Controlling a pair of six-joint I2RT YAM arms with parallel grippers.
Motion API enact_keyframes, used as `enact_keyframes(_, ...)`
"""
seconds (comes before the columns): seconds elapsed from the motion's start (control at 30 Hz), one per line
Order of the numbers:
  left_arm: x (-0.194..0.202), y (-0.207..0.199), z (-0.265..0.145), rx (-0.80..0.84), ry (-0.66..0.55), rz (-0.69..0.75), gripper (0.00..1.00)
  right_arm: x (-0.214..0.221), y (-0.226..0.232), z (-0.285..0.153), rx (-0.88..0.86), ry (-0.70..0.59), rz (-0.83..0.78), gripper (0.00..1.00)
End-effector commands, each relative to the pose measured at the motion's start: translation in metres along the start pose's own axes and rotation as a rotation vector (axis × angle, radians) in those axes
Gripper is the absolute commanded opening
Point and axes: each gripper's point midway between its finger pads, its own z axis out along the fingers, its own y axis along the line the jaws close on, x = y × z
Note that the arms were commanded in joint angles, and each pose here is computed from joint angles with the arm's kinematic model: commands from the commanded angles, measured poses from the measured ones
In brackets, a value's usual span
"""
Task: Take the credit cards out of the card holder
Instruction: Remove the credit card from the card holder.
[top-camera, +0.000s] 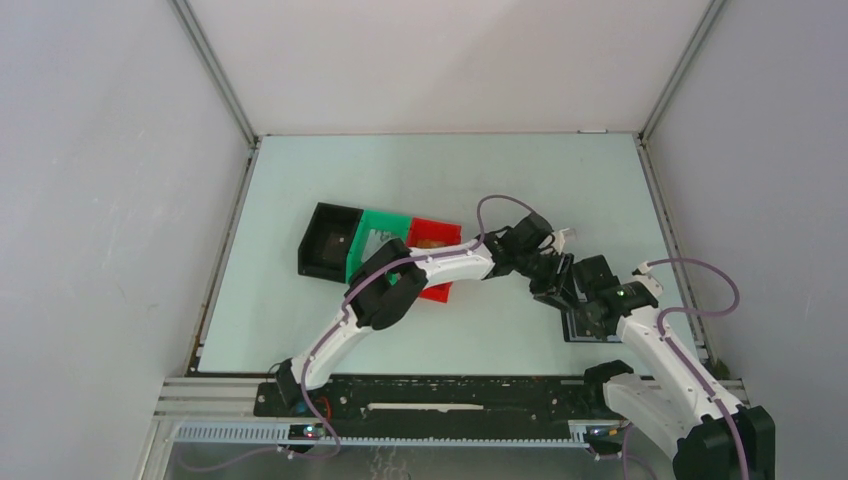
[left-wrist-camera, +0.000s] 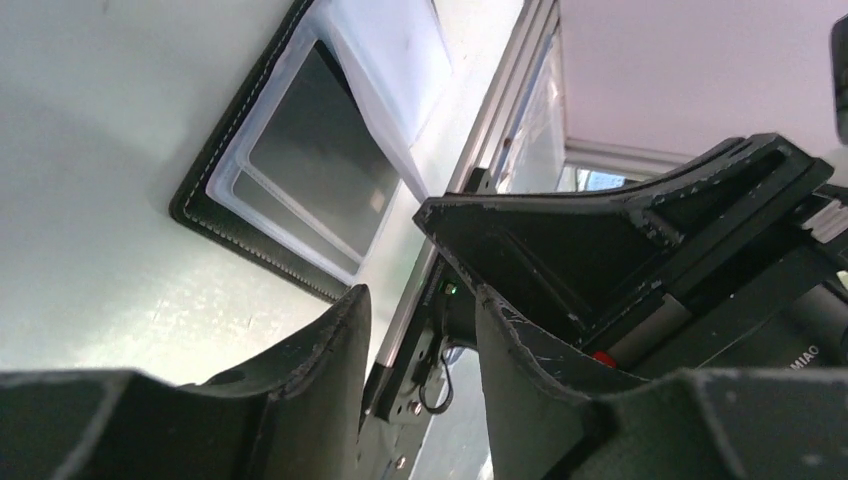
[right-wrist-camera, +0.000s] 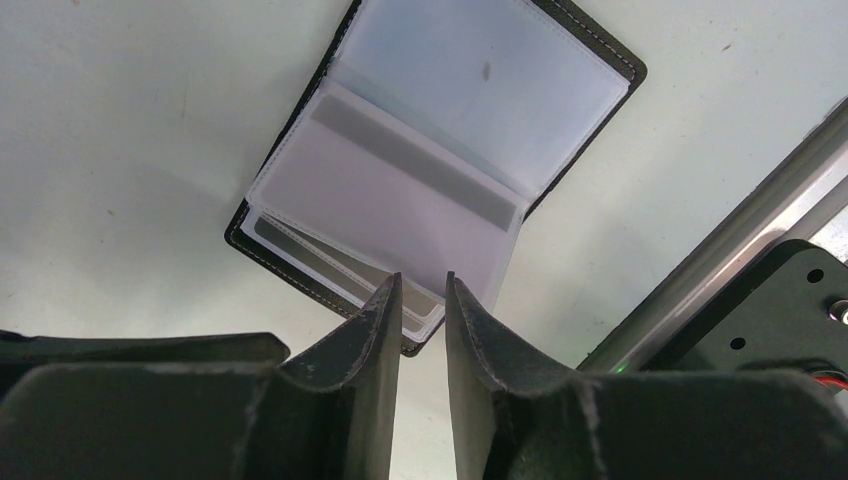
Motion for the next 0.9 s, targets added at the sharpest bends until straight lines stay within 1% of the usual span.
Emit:
enact_keyframes(0.0,-0.023,-0.027,0.001,0.148,-0.103,-0.056,0.48,-0.009,-0.002,-0.002,0.012,-0.040,0.038,0.31)
enact_keyframes(0.13,-0.027,-0.009,0.005,0.129,-0.146,-0.099,0.47,-0.009,-0.001,-0.002,0.011,-0.040,0.040,0.31)
enact_keyframes(0.23,-0.028,-0.004,0.009,0.148,-0.156,-0.142,0.47,-0.009,-0.002,-0.002,0.011,-0.038,0.041,0.31)
enact_keyframes(0.4,-0.030,0.016,0.019,0.128,-0.185,-0.214,0.47,-0.009,-0.001,-0.002,0.009,-0.036,0.040,0.31)
enact_keyframes(0.7,-0.013,0.063,0.034,0.002,-0.151,-0.336,0.47,-0.010,-0.003,-0.002,0.013,-0.046,0.047,0.31)
enact_keyframes(0.87,-0.006,0.085,0.034,-0.072,-0.132,-0.389,0.47,-0.019,-0.007,-0.007,0.016,-0.079,0.094,0.32)
